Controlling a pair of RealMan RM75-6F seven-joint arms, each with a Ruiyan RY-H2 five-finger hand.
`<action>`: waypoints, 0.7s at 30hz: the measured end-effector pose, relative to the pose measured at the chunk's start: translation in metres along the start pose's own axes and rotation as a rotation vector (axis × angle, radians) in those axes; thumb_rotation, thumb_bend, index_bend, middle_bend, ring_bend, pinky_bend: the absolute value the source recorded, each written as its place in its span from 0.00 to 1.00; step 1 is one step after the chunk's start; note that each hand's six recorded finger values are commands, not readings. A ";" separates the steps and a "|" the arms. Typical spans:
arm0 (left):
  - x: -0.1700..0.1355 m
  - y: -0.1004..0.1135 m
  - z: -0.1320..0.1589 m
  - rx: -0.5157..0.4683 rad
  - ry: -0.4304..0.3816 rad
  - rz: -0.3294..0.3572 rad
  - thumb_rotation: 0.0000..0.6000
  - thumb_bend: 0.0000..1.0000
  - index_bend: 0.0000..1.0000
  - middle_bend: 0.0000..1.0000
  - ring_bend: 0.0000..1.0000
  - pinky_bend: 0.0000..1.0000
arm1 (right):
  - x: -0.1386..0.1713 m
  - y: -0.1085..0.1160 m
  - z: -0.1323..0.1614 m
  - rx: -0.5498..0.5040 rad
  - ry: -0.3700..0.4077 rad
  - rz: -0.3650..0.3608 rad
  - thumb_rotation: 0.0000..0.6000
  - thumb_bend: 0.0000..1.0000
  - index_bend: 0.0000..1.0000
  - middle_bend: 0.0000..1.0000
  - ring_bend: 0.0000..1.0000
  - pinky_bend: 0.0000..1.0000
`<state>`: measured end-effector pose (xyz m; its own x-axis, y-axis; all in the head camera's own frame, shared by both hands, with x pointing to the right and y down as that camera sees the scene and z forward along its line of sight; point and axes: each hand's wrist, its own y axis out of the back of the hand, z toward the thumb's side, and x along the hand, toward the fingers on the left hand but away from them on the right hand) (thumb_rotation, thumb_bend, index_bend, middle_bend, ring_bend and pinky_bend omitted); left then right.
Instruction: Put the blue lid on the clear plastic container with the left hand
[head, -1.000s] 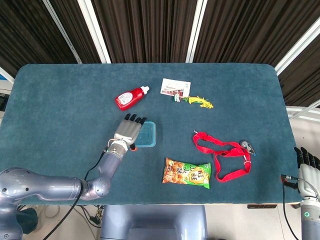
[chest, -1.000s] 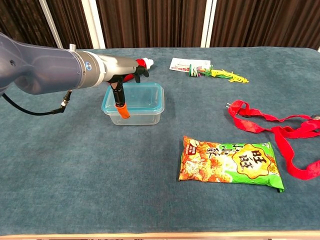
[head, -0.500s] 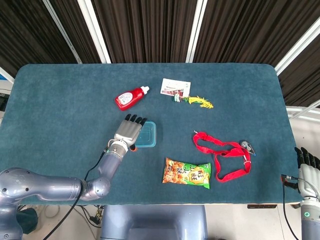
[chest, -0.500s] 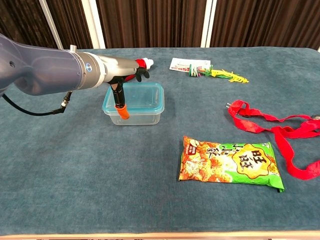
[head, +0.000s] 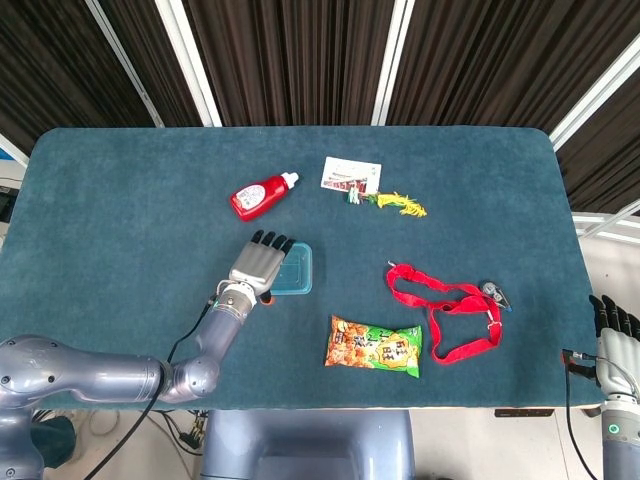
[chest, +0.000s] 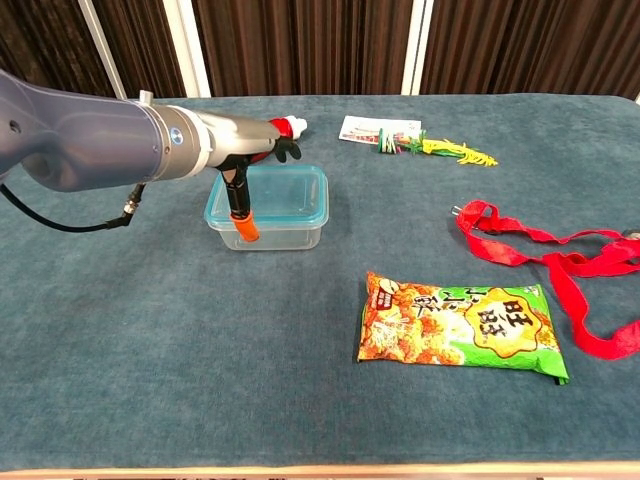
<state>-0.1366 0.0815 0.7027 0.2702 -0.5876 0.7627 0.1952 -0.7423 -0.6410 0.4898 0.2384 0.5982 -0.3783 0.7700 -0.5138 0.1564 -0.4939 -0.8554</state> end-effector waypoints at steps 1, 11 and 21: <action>0.000 0.001 0.000 0.005 0.000 0.006 1.00 0.06 0.02 0.04 0.00 0.01 | 0.000 0.000 0.000 0.000 0.000 0.000 1.00 0.27 0.04 0.00 0.00 0.00; -0.004 0.007 0.002 0.055 -0.031 0.058 1.00 0.06 0.02 0.04 0.00 0.01 | 0.000 -0.002 -0.002 0.008 -0.013 0.012 1.00 0.27 0.04 0.00 0.00 0.00; -0.015 0.010 -0.004 0.060 -0.075 0.060 1.00 0.07 0.05 0.07 0.00 0.02 | 0.000 -0.002 -0.002 0.010 -0.025 0.020 1.00 0.27 0.04 0.00 0.00 0.00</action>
<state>-0.1429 0.0819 0.6850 0.3523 -0.6028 0.7159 0.2317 -0.6850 -0.6907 0.4911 0.2403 0.5998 -0.3979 0.7498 -0.5287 0.1546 -0.5132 -0.8442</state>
